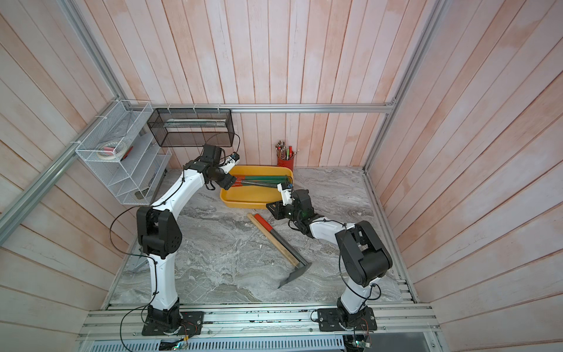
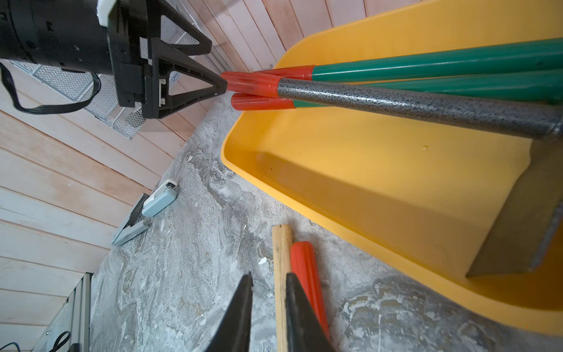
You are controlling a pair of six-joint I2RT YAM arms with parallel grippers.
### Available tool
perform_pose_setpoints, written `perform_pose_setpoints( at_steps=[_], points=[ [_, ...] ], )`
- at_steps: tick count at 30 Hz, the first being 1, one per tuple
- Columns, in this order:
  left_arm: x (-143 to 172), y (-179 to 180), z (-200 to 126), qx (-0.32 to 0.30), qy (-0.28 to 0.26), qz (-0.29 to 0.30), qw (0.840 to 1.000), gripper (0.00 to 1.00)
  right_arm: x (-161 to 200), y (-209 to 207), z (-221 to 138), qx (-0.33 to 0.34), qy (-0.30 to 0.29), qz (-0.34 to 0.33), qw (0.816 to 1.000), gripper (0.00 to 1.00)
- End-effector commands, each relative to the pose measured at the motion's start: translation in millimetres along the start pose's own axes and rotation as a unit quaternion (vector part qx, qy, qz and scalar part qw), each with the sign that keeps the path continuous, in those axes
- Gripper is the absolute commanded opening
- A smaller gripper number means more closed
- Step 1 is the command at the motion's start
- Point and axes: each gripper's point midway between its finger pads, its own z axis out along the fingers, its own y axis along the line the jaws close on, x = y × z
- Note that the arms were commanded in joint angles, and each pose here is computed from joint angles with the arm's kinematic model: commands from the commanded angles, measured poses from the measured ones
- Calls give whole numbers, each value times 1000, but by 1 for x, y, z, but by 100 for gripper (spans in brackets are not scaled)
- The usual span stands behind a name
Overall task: Put the small hoe into the storage box
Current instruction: Adjust the hoe in the storage box.
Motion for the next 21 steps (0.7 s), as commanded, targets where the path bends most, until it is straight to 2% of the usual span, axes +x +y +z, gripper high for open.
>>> perform_pose_setpoints(
  at_steps=[1,9,15,21],
  points=[
    [-4,-8,15,-6,0,103,995,85,-10,7,-10,-17,-18,-15,1000,22],
    [-6,-15,44,21,2,132,991,85,-3,-1,-12,-15,-14,-5,1000,22],
    [-6,-14,60,19,3,146,989,84,-3,-6,-8,-19,-16,2,1000,22],
    [-1,-15,71,17,9,146,989,73,1,-11,-2,-22,-10,12,1000,21]
  ],
)
